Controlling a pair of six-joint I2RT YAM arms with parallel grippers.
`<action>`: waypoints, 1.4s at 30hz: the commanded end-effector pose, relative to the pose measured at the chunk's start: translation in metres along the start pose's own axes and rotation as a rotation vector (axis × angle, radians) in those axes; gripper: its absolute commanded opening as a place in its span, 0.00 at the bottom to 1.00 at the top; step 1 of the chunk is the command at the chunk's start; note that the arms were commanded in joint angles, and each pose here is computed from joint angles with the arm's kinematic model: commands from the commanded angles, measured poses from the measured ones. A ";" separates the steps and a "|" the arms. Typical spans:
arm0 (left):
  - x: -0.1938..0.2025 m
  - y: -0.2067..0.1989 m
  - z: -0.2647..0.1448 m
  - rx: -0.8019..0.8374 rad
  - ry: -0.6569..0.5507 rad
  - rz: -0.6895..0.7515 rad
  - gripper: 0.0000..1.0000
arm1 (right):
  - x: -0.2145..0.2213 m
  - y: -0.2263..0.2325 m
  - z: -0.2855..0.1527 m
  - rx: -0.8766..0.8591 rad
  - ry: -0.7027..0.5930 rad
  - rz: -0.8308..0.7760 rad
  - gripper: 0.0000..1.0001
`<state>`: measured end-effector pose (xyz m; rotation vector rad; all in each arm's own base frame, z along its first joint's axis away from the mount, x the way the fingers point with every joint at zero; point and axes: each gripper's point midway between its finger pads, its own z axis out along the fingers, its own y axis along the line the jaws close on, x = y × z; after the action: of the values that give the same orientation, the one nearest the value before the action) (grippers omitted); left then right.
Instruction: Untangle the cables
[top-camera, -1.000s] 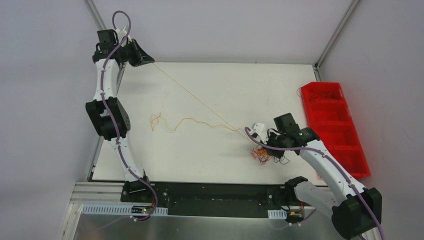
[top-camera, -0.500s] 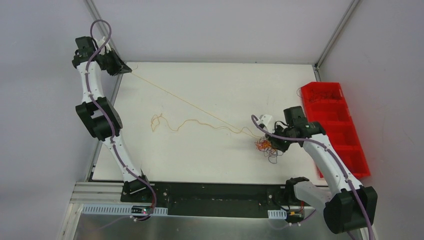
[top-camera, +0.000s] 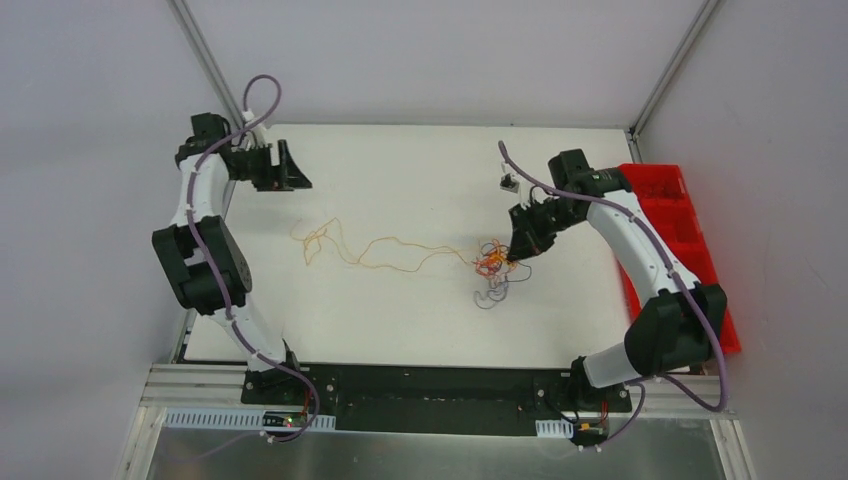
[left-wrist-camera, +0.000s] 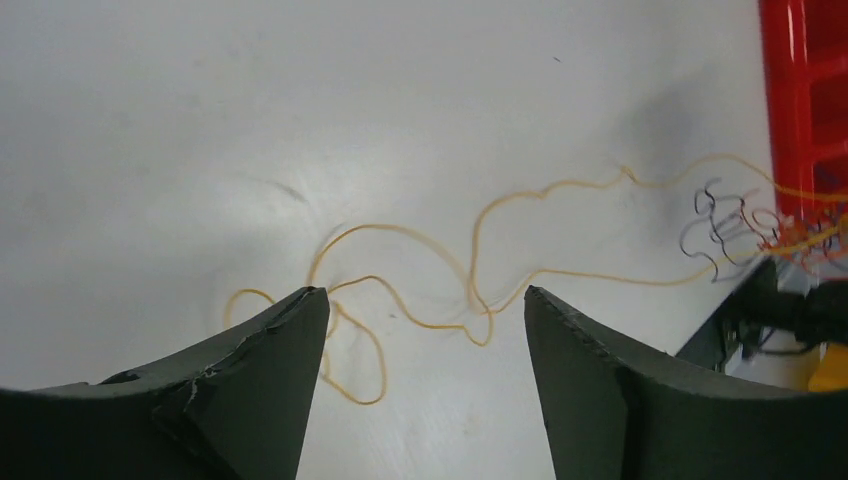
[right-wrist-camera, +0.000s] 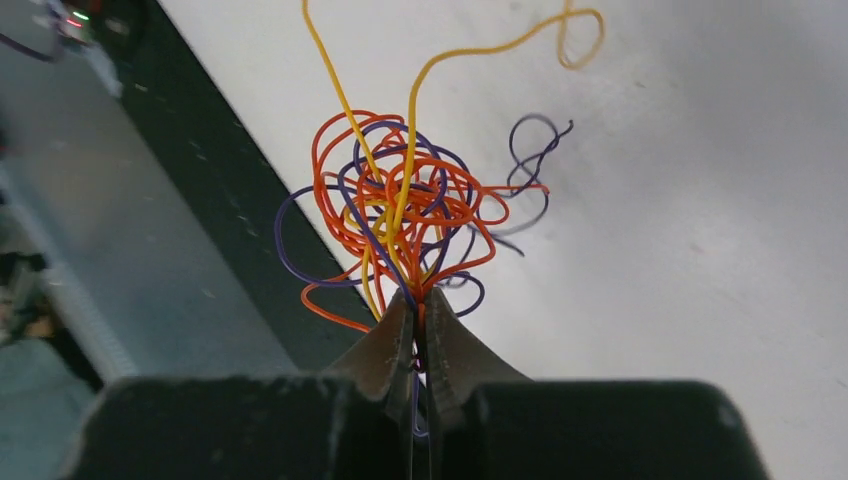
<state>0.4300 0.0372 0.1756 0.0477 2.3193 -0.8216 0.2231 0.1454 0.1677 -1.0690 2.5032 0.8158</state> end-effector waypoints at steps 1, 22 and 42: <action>0.017 -0.130 -0.004 0.266 -0.027 0.378 0.73 | -0.036 0.062 -0.006 -0.300 -0.033 0.262 0.00; 0.143 -0.381 0.034 0.804 -0.121 1.165 0.45 | -0.070 0.093 0.010 -0.378 -0.029 0.321 0.00; 0.147 -0.387 0.071 0.714 0.045 0.742 0.00 | -0.097 0.072 -0.027 -0.279 -0.211 0.320 0.63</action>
<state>0.2412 -0.3420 0.2106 1.4391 1.6365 -1.0364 0.2120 0.2437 0.2379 -0.6910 2.5652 1.4811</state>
